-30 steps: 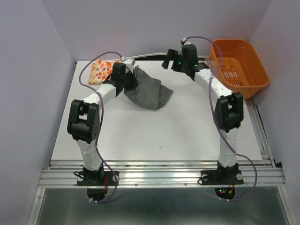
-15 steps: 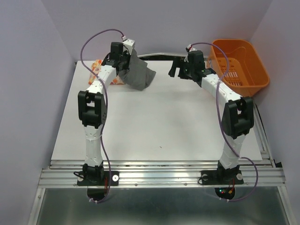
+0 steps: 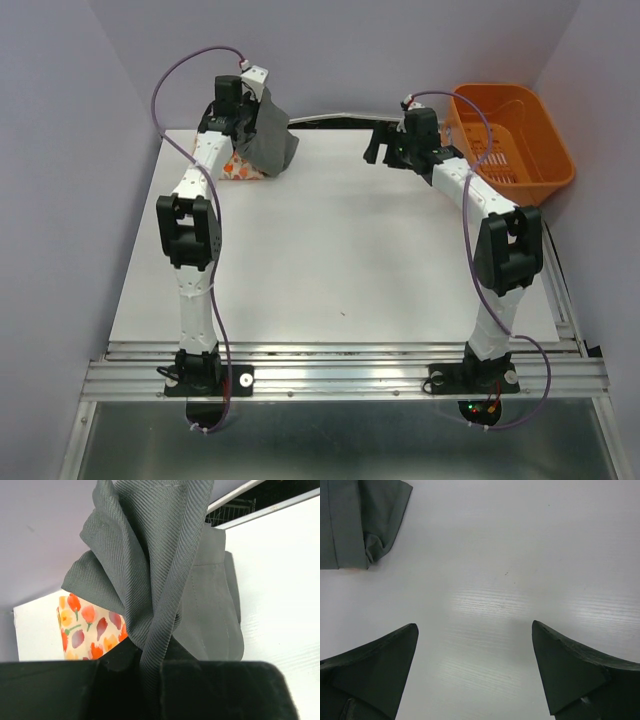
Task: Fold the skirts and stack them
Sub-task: Neatly place the folded skirt to the corner
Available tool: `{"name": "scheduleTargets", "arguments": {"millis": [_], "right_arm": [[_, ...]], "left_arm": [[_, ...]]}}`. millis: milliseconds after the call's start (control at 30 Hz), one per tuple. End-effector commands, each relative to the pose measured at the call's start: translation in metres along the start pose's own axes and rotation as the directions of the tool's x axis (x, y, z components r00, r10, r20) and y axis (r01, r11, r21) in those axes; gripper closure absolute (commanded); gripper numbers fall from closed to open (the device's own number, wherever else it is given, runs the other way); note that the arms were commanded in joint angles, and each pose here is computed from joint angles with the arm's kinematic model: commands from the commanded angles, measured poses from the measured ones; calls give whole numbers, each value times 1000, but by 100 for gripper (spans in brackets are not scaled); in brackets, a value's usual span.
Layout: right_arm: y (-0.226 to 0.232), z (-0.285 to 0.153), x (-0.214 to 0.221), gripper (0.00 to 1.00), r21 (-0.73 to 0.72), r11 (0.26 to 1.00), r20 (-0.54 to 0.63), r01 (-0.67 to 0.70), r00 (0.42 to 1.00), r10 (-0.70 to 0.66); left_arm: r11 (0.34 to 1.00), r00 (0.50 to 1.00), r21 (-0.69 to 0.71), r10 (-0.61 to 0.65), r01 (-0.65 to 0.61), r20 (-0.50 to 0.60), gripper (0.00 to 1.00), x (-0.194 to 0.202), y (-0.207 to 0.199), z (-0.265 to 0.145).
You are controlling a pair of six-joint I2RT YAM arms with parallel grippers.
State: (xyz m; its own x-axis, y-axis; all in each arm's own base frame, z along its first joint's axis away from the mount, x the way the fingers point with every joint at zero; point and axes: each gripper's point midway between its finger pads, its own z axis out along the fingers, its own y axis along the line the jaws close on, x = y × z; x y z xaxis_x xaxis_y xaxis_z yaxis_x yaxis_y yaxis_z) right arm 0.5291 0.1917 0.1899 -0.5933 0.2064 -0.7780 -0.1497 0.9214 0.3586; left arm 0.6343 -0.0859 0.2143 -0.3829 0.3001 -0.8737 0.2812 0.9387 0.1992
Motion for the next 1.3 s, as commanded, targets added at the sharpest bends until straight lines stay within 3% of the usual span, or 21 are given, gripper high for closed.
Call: {"name": "scheduleTargets", "arguments": {"millis": [0, 267, 633, 700, 1000, 1233, 1267], "right_arm": [[6, -8, -15, 0, -28, 1000, 54, 4, 999, -3], [4, -7, -10, 0, -27, 1000, 42, 8, 999, -6], [3, -2, -2, 0, -32, 999, 15, 1, 1000, 0], [2, 0, 3, 0, -28, 1000, 2, -1, 1000, 1], [-3, 0, 16, 0, -18, 1000, -37, 7, 999, -7], [-4, 1, 23, 0, -23, 1000, -60, 4, 998, -5], [-4, 0, 22, 0, -23, 1000, -58, 6, 998, -7]], "left_arm": [[999, 978, -40, 27, -19, 209, 100, -78, 18, -31], [999, 971, -25, -32, 40, 239, 100, -81, 42, -39], [998, 997, -64, -15, 20, 76, 100, 11, 72, 1], [996, 998, -79, -35, 39, 43, 100, 34, 93, 10], [994, 999, -102, -48, 47, -8, 100, 89, 127, 46], [990, 999, -132, -50, 49, -8, 88, 91, 141, 56], [989, 999, -138, -52, 50, -11, 79, 91, 142, 56]]}}
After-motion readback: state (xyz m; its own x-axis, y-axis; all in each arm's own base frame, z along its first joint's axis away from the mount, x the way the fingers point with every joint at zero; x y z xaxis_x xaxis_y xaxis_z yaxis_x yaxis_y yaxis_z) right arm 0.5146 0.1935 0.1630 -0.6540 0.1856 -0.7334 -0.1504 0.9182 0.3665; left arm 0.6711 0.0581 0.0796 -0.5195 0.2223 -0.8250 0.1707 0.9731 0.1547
